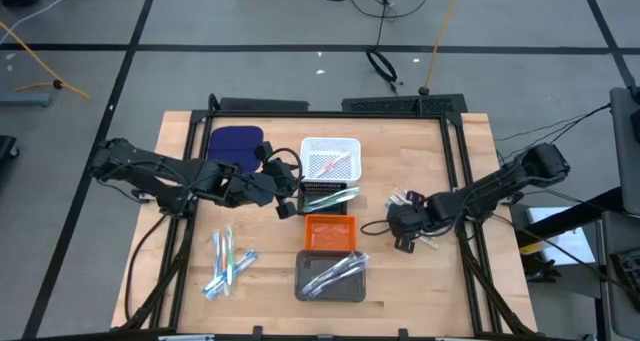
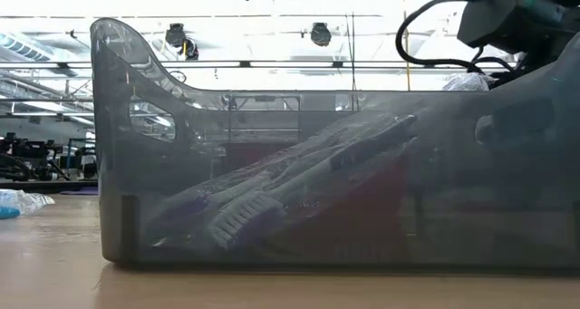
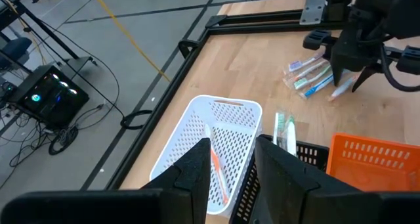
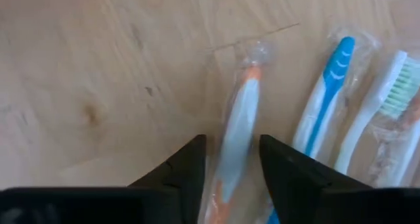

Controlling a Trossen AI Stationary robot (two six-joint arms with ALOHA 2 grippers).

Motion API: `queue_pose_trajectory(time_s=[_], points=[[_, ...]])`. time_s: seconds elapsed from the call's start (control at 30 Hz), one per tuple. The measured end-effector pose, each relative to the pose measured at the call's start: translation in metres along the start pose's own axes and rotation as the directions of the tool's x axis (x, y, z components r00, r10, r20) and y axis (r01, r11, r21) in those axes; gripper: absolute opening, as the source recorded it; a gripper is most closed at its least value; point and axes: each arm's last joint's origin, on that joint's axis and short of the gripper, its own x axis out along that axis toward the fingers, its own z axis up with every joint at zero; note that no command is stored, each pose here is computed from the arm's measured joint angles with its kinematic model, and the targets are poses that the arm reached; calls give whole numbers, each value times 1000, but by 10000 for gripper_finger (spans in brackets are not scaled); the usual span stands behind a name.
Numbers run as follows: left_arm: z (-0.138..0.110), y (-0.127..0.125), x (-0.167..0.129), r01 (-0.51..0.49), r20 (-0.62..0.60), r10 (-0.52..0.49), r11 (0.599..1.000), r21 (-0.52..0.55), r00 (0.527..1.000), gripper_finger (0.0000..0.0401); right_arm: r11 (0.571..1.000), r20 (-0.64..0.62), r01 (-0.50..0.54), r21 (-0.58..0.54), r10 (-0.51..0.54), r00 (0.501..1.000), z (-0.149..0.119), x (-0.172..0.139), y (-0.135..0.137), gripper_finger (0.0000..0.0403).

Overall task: Pick & Place Toothbrushes
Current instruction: Put the orange toothbrush into the white basket

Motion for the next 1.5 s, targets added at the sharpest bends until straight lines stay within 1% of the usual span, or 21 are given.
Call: queue_pose_trajectory(time_s=[0.1,0.2,0.23,0.4,0.5,0.63,0.73,0.83,0.9,1.0,1.13,1.23,1.33,1.5], points=[[0,0,0,0,0,0,1000,1,1000,122,1000,-9,6,-2,-6,1000,0,2,0,93],[0,0,0,0,0,0,1000,1,1000,122,1000,-4,8,10,-8,1000,0,1,0,33],[0,0,0,0,0,0,1000,0,1000,122,1000,-3,8,14,-7,1000,0,1,0,20],[0,0,0,0,0,0,1000,0,1000,122,999,26,21,40,-22,999,-1,-4,-3,16],[0,0,0,0,0,0,1000,0,1000,122,998,70,33,44,-36,997,1,-10,-4,14],[0,0,0,0,0,0,1000,0,1000,122,998,176,27,51,-36,984,10,-26,-4,14],[0,0,0,1,1,-1,1000,1,1000,122,1000,253,-5,31,-3,967,15,-40,-4,14],[0,0,0,1,1,-1,1000,0,1000,122,999,367,-40,10,34,930,21,-54,-4,14],[0,0,0,0,1,0,1000,-1,1000,122,999,439,-41,-7,40,897,23,-64,-6,14],[0,0,0,0,1,0,1000,-1,1000,122,999,561,-36,-22,42,827,28,-80,-9,14],[0,0,0,0,2,0,1000,-6,1000,122,995,706,-50,-84,95,702,35,-103,-9,14],[0,0,0,1,4,-1,1000,-22,1000,122,990,801,-37,-138,133,584,43,-117,-7,14],[2,0,0,2,13,-2,1000,-31,1000,122,984,863,-3,-176,156,481,50,-128,-5,14],[8,-1,0,12,68,-8,998,-57,998,122,978,916,59,-201,166,365,58,-137,-2,14]])
